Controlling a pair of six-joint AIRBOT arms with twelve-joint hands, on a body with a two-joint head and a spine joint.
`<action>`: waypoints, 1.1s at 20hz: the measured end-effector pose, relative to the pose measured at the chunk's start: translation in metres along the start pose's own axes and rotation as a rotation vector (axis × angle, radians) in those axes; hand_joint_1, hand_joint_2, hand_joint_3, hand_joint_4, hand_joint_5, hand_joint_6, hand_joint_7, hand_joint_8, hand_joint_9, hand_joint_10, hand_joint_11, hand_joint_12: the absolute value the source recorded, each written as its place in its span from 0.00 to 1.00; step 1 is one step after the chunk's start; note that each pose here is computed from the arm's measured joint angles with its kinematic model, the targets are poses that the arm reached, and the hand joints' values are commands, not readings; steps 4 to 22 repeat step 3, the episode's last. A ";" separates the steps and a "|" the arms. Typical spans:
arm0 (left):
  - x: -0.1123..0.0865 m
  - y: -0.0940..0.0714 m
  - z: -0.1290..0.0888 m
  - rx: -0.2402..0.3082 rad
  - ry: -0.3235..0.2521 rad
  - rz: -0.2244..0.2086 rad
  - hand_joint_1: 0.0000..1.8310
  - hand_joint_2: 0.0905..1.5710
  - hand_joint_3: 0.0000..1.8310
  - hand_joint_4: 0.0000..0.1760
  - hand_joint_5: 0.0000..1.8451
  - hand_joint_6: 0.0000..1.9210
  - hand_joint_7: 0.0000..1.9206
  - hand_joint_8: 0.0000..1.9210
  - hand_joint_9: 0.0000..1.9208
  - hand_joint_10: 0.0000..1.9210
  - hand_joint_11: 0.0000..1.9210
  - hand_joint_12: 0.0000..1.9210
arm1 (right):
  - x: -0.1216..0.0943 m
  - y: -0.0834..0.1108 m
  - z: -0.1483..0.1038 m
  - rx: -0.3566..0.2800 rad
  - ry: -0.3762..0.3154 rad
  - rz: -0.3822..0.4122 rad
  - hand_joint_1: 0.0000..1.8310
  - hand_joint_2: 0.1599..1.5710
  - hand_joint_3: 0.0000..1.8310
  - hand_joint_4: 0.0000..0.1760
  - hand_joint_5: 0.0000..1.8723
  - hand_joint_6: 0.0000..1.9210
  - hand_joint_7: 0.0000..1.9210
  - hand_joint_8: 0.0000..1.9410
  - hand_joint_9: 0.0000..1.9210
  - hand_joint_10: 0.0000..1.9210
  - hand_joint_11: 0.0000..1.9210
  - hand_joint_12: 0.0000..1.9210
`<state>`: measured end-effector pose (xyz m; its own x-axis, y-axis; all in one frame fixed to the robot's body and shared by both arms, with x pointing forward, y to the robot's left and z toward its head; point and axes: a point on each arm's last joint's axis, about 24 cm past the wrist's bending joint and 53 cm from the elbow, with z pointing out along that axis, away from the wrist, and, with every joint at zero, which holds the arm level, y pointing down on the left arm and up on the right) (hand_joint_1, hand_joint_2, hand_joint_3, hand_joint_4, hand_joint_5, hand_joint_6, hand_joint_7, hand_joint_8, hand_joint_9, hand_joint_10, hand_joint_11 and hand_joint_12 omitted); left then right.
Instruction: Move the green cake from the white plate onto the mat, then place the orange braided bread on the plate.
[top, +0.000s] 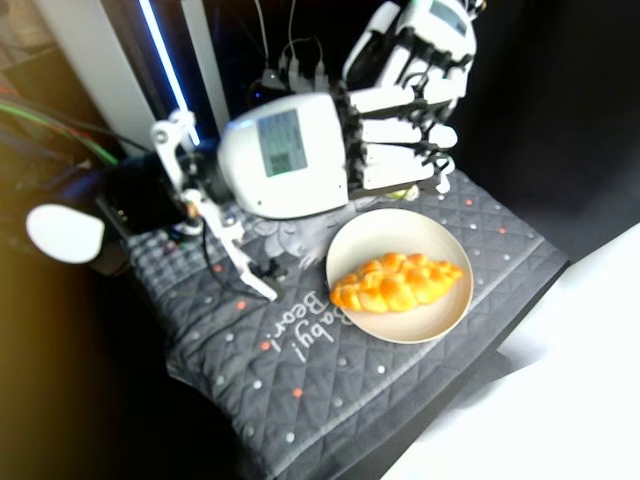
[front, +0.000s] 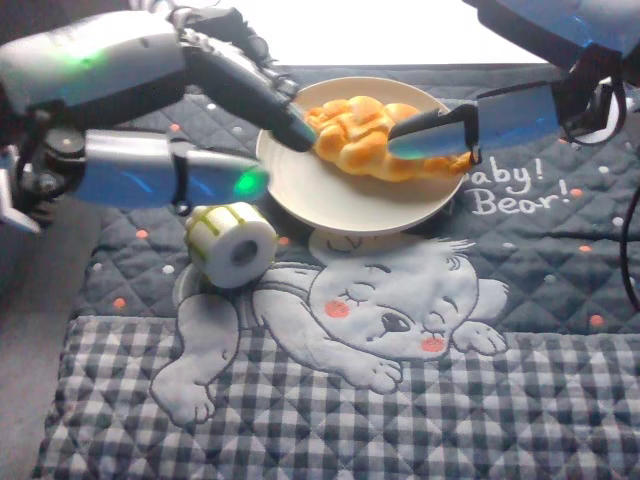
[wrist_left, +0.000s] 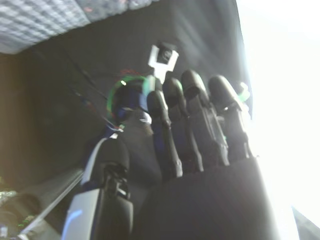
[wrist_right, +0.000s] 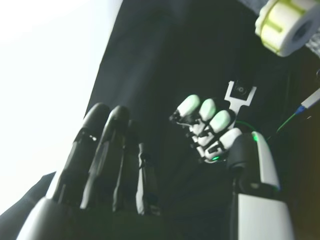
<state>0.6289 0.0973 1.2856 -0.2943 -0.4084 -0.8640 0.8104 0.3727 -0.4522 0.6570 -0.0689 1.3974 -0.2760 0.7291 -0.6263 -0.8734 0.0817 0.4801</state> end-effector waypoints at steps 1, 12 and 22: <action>-0.005 0.002 -0.003 -0.010 -0.015 -0.001 0.37 0.66 0.00 0.03 0.36 0.00 0.30 0.00 0.25 0.00 0.07 0.40 | -0.001 0.006 -0.002 -0.017 -0.001 -0.001 0.44 0.54 0.00 0.23 0.08 0.00 0.14 0.00 0.15 0.00 0.01 0.39; -0.020 0.003 -0.009 -0.019 -0.063 -0.002 0.44 0.61 0.00 0.42 0.25 0.00 0.27 0.00 0.24 0.00 0.08 0.23 | -0.010 0.018 -0.008 -0.049 -0.015 -0.011 0.49 0.53 0.00 0.06 0.10 0.01 0.16 0.01 0.16 0.00 0.00 0.34; -0.020 0.003 -0.009 -0.019 -0.063 -0.002 0.44 0.61 0.00 0.42 0.25 0.00 0.27 0.00 0.24 0.00 0.08 0.23 | -0.010 0.018 -0.008 -0.049 -0.015 -0.011 0.49 0.53 0.00 0.06 0.10 0.01 0.16 0.01 0.16 0.00 0.00 0.34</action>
